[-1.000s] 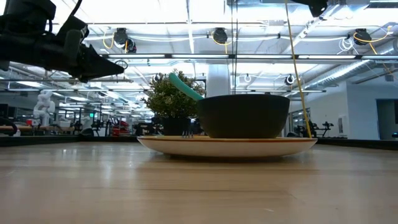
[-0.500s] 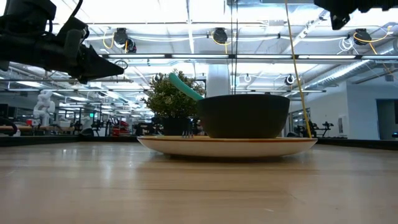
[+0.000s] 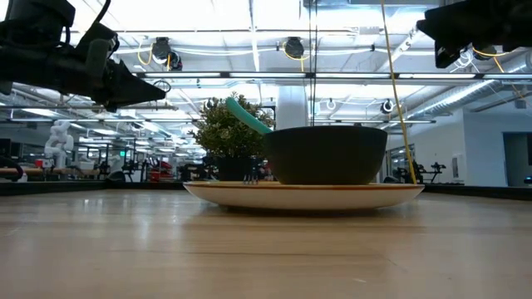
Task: Set table place
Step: Return to Home Position
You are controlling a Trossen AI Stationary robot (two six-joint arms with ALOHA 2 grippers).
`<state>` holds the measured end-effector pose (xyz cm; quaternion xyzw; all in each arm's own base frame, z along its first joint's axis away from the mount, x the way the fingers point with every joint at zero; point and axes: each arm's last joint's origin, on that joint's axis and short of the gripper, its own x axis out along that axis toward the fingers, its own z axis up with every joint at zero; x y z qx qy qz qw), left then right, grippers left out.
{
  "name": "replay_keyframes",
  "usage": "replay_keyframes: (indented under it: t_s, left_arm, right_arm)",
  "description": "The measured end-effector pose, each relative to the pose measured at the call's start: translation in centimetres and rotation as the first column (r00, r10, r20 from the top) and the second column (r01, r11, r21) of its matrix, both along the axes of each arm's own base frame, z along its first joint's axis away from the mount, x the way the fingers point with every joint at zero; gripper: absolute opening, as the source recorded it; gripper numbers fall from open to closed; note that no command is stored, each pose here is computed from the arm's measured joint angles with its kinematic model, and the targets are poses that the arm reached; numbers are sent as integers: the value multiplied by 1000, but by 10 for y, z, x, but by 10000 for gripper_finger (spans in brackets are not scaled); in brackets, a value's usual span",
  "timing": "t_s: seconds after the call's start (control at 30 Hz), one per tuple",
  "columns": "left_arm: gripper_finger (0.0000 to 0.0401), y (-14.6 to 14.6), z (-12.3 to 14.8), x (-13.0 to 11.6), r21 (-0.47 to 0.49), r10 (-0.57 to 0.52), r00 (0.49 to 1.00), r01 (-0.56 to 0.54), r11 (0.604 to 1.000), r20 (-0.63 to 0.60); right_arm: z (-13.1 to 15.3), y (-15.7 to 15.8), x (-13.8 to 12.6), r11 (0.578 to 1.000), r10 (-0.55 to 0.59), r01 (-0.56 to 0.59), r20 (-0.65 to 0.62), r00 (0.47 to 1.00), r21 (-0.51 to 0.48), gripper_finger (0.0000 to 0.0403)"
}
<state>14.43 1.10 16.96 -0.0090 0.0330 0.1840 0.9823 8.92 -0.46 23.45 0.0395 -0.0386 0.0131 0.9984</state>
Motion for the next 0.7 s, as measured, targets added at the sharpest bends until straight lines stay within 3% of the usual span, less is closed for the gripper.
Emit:
replay_keyframes:
  t_s: [0.27,0.7]
  left_arm:
    - [24,0,0,0,-22,2,1000,-2,1000,9]
    - [24,0,0,0,-28,2,1000,-2,1000,10]
  right_arm:
    - [-12,1,3,996,23,-26,-37,999,-86,8]
    - [-39,1,12,998,53,-50,70,996,-48,1]
